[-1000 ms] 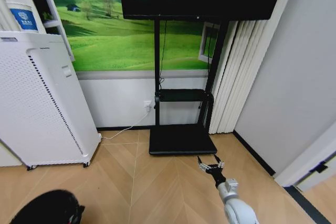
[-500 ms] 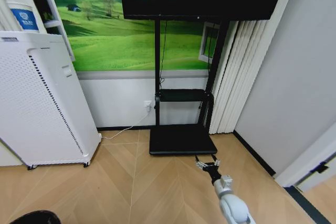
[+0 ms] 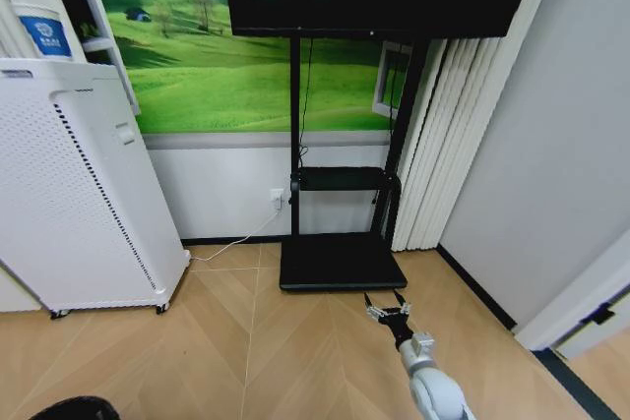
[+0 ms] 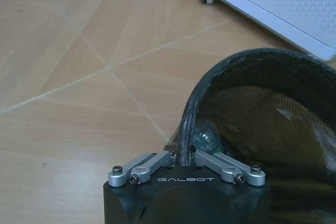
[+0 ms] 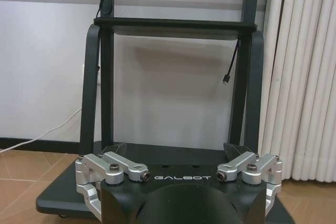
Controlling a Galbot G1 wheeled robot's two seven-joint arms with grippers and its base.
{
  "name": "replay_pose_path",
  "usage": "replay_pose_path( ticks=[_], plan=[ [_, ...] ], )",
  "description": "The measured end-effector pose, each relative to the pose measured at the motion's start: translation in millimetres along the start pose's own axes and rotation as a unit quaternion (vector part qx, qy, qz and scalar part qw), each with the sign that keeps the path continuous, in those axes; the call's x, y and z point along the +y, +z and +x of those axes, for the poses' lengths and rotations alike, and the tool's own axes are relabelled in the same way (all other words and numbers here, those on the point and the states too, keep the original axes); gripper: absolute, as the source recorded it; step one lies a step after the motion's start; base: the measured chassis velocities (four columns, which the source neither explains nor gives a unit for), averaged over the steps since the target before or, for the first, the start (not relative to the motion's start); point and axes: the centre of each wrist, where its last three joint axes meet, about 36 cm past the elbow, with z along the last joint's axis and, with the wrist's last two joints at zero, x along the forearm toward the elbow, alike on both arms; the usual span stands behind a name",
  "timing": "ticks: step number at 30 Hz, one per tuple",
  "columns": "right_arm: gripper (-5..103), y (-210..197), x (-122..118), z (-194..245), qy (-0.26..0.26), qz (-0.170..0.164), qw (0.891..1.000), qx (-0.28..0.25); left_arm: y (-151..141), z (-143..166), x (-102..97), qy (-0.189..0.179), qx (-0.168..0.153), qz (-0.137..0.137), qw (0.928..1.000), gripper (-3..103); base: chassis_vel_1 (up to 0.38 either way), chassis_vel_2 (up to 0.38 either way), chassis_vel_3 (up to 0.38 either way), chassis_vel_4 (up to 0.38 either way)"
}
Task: Pick up the trash bin and place the garbage on the floor into it.
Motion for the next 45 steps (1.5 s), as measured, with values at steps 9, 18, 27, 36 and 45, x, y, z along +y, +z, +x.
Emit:
replay_pose_path(
  ticks=[9,18,27,36,45],
  plan=[
    [100,-1.0,-4.4,0.2,0.003,0.006,1.000,0.002,14.7,-9.7,0.6,-0.003,0.011,0.000,0.9999,2,0.000,0.000,0.000,0.000],
    [100,1.5,-4.3,-0.1,0.002,0.007,1.000,0.005,13.3,-7.4,1.5,-0.003,0.010,0.000,0.9999,2,0.000,0.000,0.000,0.000],
    [100,3.9,-1.5,-3.6,-0.006,0.008,1.000,0.007,11.9,6.8,-4.5,0.014,-0.005,0.006,0.9999,1,0.000,0.000,0.000,0.000],
    [100,11.9,-4.0,-5.0,-0.005,0.009,1.000,0.017,7.6,16.7,-7.9,0.017,-0.016,0.013,0.9996,1,0.000,0.000,0.000,0.000],
    [100,20.3,-7.3,-4.2,-0.003,0.010,1.000,0.024,10.1,18.8,-3.6,0.000,-0.013,0.014,0.9998,1,0.000,0.000,0.000,0.000]
  ],
)
